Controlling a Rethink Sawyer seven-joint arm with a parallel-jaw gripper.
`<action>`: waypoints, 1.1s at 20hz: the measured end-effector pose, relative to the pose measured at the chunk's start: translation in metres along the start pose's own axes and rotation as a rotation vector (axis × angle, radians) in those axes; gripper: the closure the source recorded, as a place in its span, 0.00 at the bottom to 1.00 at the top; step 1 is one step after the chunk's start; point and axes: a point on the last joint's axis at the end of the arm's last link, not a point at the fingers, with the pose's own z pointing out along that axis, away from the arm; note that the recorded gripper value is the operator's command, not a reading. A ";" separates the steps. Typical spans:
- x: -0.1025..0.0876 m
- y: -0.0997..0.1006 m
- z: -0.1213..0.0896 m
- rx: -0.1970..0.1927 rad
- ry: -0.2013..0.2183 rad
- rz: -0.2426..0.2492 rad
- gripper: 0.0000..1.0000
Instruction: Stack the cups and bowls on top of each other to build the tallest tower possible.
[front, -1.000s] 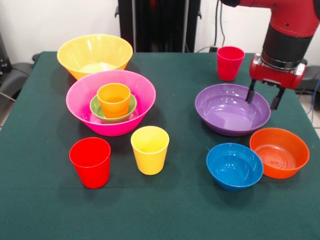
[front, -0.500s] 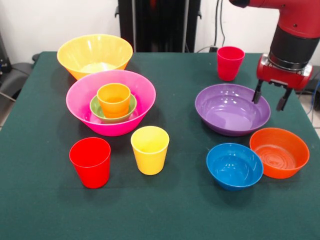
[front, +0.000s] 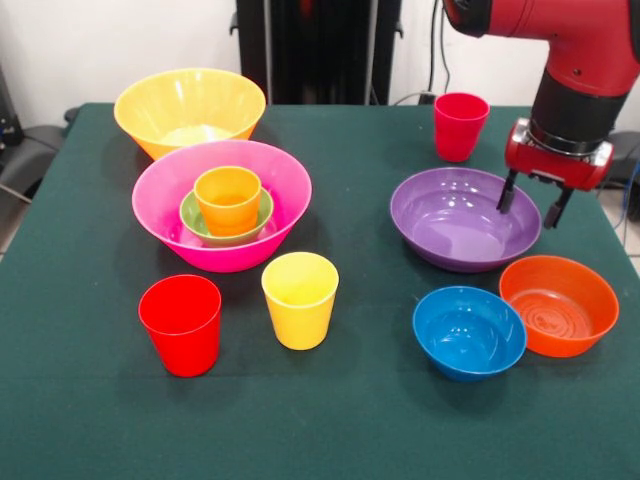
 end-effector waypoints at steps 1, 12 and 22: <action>0.001 -0.001 0.002 0.002 0.002 0.000 0.00; 0.003 -0.002 0.008 0.007 0.010 0.002 0.00; 0.006 0.001 0.011 0.012 0.011 0.002 0.00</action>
